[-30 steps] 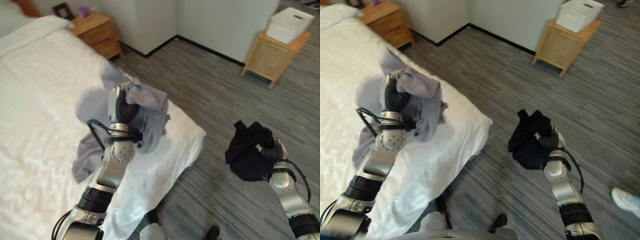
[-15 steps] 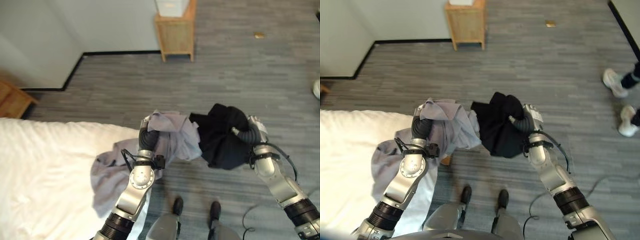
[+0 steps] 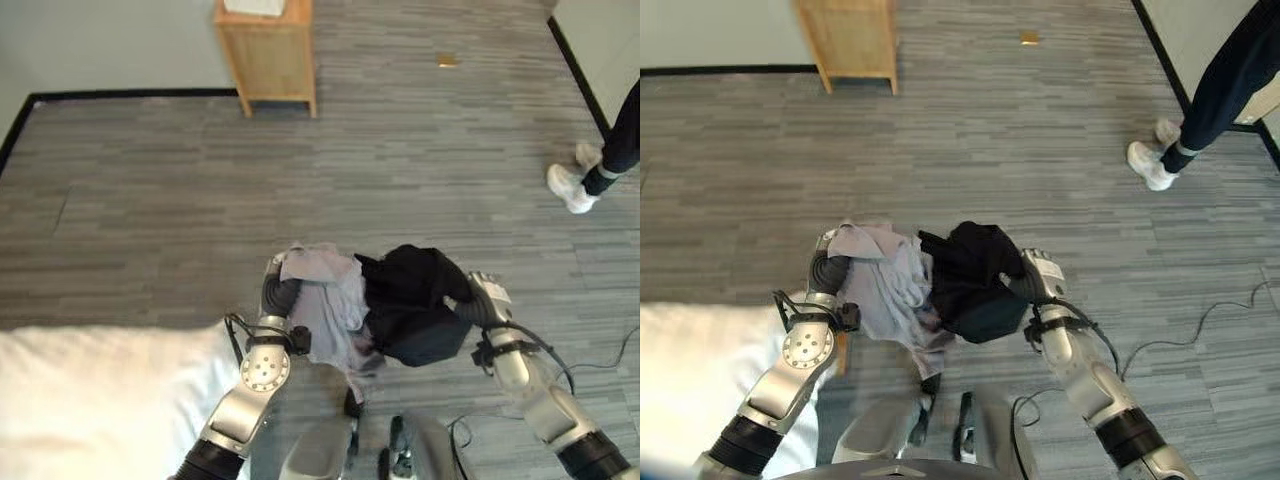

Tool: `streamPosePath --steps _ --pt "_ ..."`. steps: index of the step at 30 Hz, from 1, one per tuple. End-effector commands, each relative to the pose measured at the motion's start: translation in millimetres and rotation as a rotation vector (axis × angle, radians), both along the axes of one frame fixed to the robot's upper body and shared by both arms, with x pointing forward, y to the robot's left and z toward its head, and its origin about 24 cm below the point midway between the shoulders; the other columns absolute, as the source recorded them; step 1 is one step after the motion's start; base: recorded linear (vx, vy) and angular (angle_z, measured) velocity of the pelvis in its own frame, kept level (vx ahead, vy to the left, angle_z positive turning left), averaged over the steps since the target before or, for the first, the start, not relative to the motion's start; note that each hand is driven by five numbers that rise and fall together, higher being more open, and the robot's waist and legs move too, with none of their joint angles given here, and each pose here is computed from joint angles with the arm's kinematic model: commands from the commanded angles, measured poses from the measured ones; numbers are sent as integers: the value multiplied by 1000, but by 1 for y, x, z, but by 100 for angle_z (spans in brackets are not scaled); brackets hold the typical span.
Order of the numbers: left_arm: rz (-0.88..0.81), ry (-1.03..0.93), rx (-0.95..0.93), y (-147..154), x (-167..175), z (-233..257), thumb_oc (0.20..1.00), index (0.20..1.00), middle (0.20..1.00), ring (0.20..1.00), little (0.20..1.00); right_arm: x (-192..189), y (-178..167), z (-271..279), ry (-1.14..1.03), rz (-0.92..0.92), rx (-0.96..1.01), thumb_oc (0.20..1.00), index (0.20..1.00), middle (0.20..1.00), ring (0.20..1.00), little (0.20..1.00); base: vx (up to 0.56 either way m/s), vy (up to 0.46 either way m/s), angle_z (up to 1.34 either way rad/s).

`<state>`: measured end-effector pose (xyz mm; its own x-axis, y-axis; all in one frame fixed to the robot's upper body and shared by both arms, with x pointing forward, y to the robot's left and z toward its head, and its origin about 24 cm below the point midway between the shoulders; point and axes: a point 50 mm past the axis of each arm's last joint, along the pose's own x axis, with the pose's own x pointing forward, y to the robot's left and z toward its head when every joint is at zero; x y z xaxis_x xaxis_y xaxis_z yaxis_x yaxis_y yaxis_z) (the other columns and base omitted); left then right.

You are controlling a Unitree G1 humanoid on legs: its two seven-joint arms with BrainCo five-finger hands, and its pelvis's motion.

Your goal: Pick up bed clothes into laundry basket.

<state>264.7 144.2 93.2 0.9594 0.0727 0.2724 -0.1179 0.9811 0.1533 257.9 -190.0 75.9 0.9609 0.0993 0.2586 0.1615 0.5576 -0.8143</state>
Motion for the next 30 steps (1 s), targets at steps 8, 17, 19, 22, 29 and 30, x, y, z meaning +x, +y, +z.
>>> streamPosePath --steps 8,17,19,22,29,30 --pt "-10 -123 95 9 -1 17 200 200 200 200 200 15 -70 48 -154 -180 42 200 200 200 200 200 685 -150 100" --pt "-21 -125 42 16 -1 26 200 200 200 200 200 6 -52 37 -160 -157 111 200 200 200 200 200 458 -134 -11" --pt "-28 -104 41 15 -4 21 200 200 200 200 200 4 -54 35 -159 -165 103 200 200 200 200 200 745 144 -86" --pt "-28 -68 48 14 -7 12 200 200 200 200 200 5 -58 34 -162 -181 32 200 200 200 200 200 617 93 -44" --pt "-36 -70 87 10 1 17 200 200 200 200 200 11 -48 30 -163 -195 -166 200 200 200 200 200 498 168 -31" --pt "-32 -88 105 9 4 20 200 200 200 200 200 13 -48 36 -199 -202 -183 200 200 200 200 200 202 26 27"
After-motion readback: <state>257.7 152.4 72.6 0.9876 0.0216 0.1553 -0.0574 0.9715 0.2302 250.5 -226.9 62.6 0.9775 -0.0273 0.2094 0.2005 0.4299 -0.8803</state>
